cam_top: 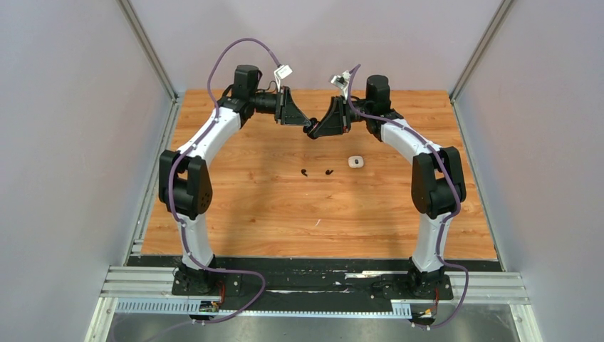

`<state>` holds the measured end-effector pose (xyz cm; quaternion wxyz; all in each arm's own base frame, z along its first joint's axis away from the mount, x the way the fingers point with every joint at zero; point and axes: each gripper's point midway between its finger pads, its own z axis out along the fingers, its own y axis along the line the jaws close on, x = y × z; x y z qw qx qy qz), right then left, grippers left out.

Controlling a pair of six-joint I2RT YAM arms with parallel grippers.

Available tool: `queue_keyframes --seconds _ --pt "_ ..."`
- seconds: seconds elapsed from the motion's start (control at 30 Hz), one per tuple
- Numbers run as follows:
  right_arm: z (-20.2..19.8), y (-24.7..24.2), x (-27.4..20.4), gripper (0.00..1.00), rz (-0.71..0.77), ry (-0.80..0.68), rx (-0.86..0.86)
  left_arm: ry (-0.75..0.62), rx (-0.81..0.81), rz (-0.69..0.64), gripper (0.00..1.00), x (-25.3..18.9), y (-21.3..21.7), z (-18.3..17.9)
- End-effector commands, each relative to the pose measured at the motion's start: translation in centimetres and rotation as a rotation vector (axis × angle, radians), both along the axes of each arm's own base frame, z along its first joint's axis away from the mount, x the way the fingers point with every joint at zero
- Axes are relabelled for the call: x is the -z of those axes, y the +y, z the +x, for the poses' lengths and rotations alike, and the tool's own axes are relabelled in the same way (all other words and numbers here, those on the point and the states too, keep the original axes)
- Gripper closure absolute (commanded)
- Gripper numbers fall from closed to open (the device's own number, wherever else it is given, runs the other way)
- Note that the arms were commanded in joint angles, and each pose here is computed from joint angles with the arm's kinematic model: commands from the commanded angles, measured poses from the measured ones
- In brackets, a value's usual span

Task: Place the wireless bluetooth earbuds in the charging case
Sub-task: Adjust the charging case.

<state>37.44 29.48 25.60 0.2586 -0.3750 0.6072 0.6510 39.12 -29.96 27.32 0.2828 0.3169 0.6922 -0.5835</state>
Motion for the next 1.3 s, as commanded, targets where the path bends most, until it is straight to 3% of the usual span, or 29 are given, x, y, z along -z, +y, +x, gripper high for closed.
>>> queue_keyframes --seconds 0.0,0.23,0.67,0.97,1.27 --pt "-0.4 0.1 -2.0 1.0 0.031 -0.1 -0.027 -0.045 0.027 -0.022 0.61 -1.2 -0.4 0.2" --pt "-0.3 0.1 -2.0 1.0 0.031 -0.104 -0.024 -0.033 0.043 -0.034 0.74 -1.2 -0.5 0.2" --pt "-0.3 0.1 -2.0 1.0 0.031 -0.102 -0.023 -0.003 0.081 -0.04 0.64 -0.8 -1.0 -0.6" --pt "-0.3 0.1 -2.0 1.0 0.031 -0.104 -0.021 0.01 0.101 -0.044 0.68 -0.6 -1.2 -0.9" --pt "0.1 0.1 -1.5 0.97 0.02 -0.091 0.006 -0.006 0.125 -0.062 0.88 -1.5 -1.1 -1.1"
